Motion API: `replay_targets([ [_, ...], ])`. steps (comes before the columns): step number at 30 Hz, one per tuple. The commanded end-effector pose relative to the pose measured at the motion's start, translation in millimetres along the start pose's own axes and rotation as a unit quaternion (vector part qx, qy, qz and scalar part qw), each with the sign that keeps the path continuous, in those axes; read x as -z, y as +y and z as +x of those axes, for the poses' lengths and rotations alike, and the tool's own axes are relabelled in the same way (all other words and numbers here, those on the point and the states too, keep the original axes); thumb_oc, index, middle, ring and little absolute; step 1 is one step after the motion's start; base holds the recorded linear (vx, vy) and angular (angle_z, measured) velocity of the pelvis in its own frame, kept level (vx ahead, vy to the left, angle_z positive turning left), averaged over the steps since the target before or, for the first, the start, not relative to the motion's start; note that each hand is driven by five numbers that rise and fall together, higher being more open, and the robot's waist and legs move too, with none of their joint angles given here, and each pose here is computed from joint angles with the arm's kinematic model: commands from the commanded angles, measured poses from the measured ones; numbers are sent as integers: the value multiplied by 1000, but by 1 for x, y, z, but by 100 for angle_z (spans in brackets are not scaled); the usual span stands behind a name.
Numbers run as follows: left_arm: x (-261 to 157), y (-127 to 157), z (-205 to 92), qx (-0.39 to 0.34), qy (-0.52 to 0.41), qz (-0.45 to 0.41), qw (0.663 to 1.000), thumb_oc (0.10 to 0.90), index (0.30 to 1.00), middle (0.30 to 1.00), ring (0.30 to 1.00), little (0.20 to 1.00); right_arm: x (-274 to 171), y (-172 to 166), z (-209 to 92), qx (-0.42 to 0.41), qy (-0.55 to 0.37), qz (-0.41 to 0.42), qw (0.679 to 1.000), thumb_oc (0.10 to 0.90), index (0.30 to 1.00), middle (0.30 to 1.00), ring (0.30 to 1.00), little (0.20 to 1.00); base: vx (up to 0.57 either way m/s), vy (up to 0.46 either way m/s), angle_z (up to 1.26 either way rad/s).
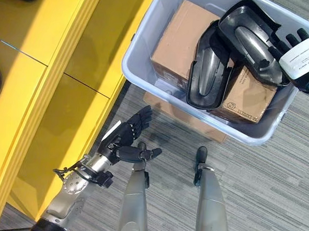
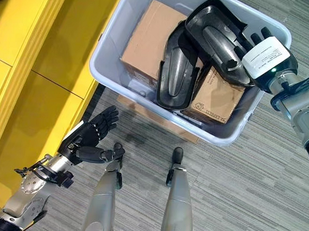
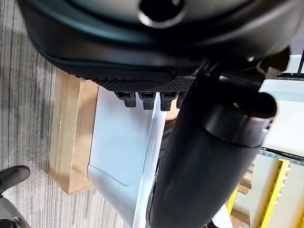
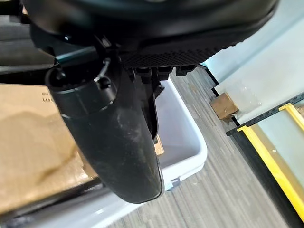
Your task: Move parts from the plastic box to the shelf.
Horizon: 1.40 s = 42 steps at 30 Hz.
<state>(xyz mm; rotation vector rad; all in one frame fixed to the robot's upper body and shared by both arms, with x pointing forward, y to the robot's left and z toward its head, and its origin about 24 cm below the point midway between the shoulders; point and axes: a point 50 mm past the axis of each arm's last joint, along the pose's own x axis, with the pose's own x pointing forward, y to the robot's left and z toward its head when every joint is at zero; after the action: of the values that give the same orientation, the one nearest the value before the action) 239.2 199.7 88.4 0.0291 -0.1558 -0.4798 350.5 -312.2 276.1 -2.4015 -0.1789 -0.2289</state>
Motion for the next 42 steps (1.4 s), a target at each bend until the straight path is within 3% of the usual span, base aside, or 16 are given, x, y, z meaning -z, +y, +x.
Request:
replay_targets([
  [1, -38, -6, 3, 25, -110, 12, 994, 900, 1000, 1000, 1000, 1000, 49, -47, 4, 97, 124, 74, 985, 900, 1000, 1000, 1000, 1000, 0, 45, -1],
  [3, -39, -8, 4, 25, -112, 9, 993, 900, 1000, 1000, 1000, 1000, 47, -43, 4, 109, 152, 128, 974, 900, 1000, 1000, 1000, 1000, 0, 45, -2],
  [6, -40, -11, 8, 27, -117, 3, 993, 900, 1000, 1000, 1000, 1000, 46, -44, 7, 178, 223, 245, 926, 900, 1000, 1000, 1000, 1000, 1, 71, -2],
  [8, -42, -18, 11, 28, -128, -12, 991, 900, 1000, 1000, 1000, 1000, 50, -70, 3, 339, 297, 329, 830, 900, 1000, 1000, 1000, 1000, 17, 153, -13],
  [9, -42, -19, 11, 28, -128, -15, 991, 900, 1000, 1000, 1000, 1000, 50, -75, 2, 354, 297, 334, 822, 900, 1000, 1000, 1000, 1000, 37, 170, -15],
  [12, -43, -29, 17, 14, -140, -44, 989, 900, 1000, 1000, 1000, 1000, 31, -149, -20, 549, 206, 400, 705, 900, 1000, 1000, 1000, 1000, 53, 242, -15],
  [13, -43, -31, 18, 12, -143, -48, 989, 900, 1000, 1000, 1000, 1000, 26, -160, -27, 568, 188, 409, 689, 900, 1000, 1000, 1000, 1000, 47, 245, -16],
  [14, -43, -34, 19, 3, -144, -58, 988, 900, 1000, 1000, 1000, 1000, 6, -185, -49, 613, 125, 438, 646, 900, 1000, 1000, 1000, 1000, 45, 200, -19],
  [16, -44, -37, 21, -4, -149, -68, 987, 900, 1000, 1000, 1000, 1000, -5, -201, -66, 633, 85, 454, 621, 900, 1000, 1000, 1000, 1000, 25, 163, -8],
  [21, -44, -39, 20, -10, -150, -73, 986, 900, 1000, 1000, 1000, 1000, -19, -210, -82, 631, 38, 481, 608, 900, 1000, 1000, 1000, 1000, 17, 56, 3],
  [26, -42, -40, 19, -10, -147, -71, 987, 900, 1000, 1000, 1000, 1000, -42, -210, -81, 599, -14, 505, 621, 900, 1000, 1000, 1000, 1000, 0, 0, 0],
  [30, -43, -40, 20, -9, -146, -69, 987, 900, 1000, 1000, 1000, 1000, -61, -213, -74, 557, -59, 496, 664, 900, 1000, 1000, 1000, 1000, 1, 0, -1],
  [37, -43, -37, 20, -2, -140, -62, 988, 900, 1000, 1000, 1000, 1000, -71, -204, -44, 483, -40, 489, 725, 900, 1000, 1000, 1000, 1000, 1, -4, 2],
  [42, -41, -36, 18, 2, -133, -56, 990, 900, 1000, 1000, 1000, 1000, -68, -196, -28, 454, -21, 488, 745, 900, 1000, 1000, 1000, 1000, 10, -9, 4],
])
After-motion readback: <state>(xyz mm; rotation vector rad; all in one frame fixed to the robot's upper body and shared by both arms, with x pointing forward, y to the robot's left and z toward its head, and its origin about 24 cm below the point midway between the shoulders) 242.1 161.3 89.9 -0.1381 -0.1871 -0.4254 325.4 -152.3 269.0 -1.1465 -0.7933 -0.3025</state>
